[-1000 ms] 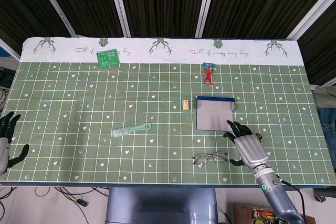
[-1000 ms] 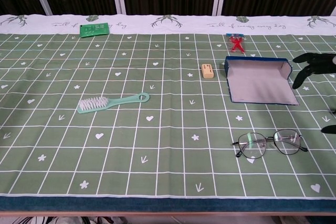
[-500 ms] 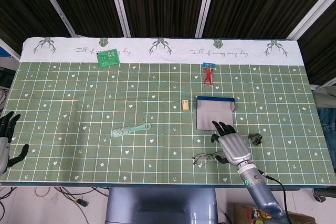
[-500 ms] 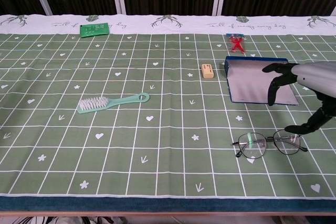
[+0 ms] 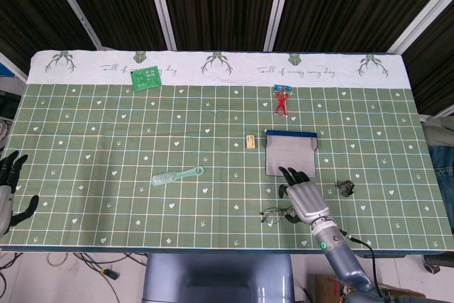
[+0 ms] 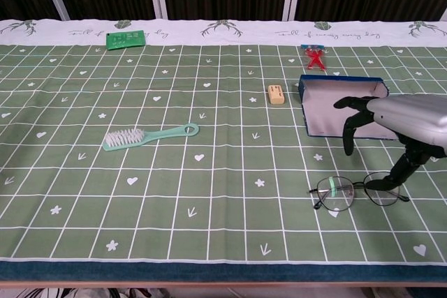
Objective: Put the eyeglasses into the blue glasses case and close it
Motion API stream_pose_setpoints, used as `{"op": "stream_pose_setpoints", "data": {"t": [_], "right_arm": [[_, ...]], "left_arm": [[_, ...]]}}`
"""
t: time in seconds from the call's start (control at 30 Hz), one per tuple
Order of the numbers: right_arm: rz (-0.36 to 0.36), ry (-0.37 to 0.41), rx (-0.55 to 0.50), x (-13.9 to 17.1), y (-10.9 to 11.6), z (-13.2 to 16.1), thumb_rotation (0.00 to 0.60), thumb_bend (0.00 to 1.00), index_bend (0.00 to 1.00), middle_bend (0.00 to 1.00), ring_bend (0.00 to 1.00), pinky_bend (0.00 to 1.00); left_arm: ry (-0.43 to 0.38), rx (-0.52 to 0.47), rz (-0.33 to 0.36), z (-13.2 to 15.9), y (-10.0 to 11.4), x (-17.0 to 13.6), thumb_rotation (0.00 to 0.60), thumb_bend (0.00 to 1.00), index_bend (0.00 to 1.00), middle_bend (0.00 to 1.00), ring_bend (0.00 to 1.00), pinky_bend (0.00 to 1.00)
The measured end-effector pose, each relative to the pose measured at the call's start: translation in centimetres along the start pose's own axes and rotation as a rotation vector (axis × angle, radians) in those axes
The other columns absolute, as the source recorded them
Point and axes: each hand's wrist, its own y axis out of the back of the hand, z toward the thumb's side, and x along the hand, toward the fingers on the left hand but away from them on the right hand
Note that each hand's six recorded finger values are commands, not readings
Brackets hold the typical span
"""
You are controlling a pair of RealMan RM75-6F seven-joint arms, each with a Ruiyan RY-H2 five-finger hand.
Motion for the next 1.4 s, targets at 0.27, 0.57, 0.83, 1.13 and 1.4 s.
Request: {"op": "stream_pose_setpoints", "data": {"t": [0.27, 0.57, 0.83, 1.13, 1.4], "right_arm": [[0.01, -0.018, 0.0, -0.2, -0.4, -0.2, 0.6, 0.29, 0.48, 0.01, 0.04, 0.14], [0.013, -0.008, 0.001, -0.3, -1.0, 0.3, 0.6, 0.32, 0.5, 0.01, 0.04, 0.14], [0.017, -0.012, 0.0, -0.6, -1.5, 0.4, 0.6, 0.35, 0.52, 0.01, 0.05, 0.14], [0.024, -0.019, -0.002, -0.7, -1.9, 0.3, 0.6, 0.36, 0.53, 0.01, 0.05, 0.14], [0.028, -0.021, -0.007, -0.7, -2.2, 0.1, 0.6, 0.37, 0.54, 0.01, 0.05, 0.14]], "left_arm": [[0.0, -0.002, 0.001, 0.0, 0.0, 0.0, 0.6, 0.36, 0.02, 0.0, 0.0, 0.0], [0.0, -0.005, 0.002, 0.0, 0.0, 0.0, 0.6, 0.36, 0.02, 0.0, 0.0, 0.0], [0.0, -0.003, 0.0, 0.0, 0.0, 0.0, 0.6, 0.36, 0.02, 0.0, 0.0, 0.0], [0.0, 0.001, 0.0, 0.0, 0.0, 0.0, 0.6, 0.36, 0.02, 0.0, 0.0, 0.0], [0.001, 0.003, 0.0, 0.0, 0.0, 0.0, 0.6, 0.36, 0.02, 0.0, 0.0, 0.0]]}}
